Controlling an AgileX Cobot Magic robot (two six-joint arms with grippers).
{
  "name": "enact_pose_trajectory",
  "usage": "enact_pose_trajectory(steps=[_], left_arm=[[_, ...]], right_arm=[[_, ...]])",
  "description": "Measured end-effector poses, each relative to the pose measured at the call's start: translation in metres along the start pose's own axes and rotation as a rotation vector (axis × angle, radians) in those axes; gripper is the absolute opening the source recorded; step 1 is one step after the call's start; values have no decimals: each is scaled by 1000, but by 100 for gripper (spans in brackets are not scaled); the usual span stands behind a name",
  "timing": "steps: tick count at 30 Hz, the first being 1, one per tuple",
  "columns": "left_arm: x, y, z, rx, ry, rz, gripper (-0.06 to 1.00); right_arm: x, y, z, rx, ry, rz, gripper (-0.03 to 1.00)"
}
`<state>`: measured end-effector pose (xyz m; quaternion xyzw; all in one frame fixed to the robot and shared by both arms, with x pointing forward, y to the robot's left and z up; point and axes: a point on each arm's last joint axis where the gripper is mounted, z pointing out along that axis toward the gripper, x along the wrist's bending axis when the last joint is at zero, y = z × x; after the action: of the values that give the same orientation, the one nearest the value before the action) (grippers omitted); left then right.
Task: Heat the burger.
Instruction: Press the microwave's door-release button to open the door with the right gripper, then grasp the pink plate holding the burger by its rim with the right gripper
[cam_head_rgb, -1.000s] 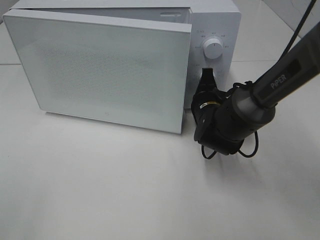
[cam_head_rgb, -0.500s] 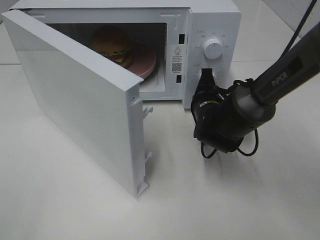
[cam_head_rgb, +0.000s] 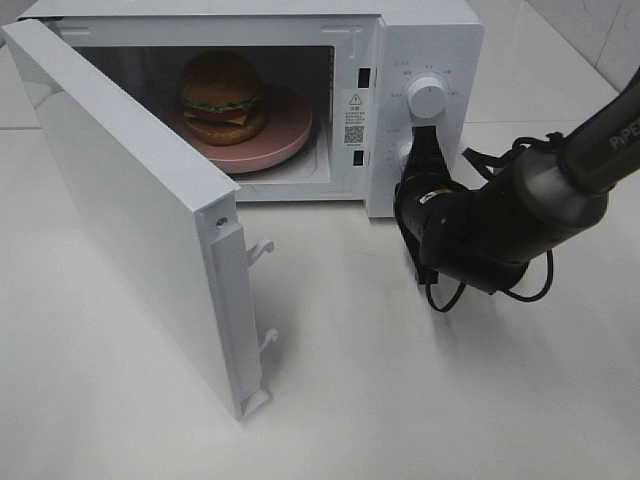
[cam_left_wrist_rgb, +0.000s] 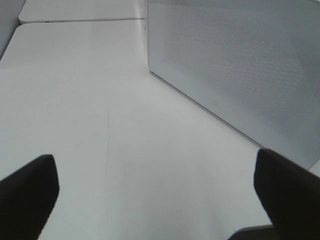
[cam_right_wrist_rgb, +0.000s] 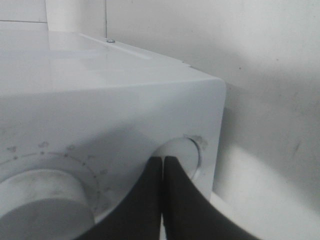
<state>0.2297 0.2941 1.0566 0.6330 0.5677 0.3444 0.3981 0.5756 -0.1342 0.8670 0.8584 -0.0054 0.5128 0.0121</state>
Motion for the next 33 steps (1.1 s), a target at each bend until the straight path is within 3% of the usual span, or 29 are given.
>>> enact_pose_trajectory(steps=[5, 13, 25, 26, 33], left_arm=[[0, 0, 0, 0, 0, 0, 98], [0, 0, 0, 0, 0, 0, 98], [0, 0, 0, 0, 0, 0, 98], [0, 0, 0, 0, 0, 0, 98], [0, 0, 0, 0, 0, 0, 98]], right_arm=[[7, 6, -15, 18, -6, -27, 2], [3, 14, -43, 104, -132, -171, 2], [16, 15, -83, 337, -179, -686, 2], [16, 15, -83, 337, -179, -686, 2], [9, 9, -95, 530, -203, -1005, 2]])
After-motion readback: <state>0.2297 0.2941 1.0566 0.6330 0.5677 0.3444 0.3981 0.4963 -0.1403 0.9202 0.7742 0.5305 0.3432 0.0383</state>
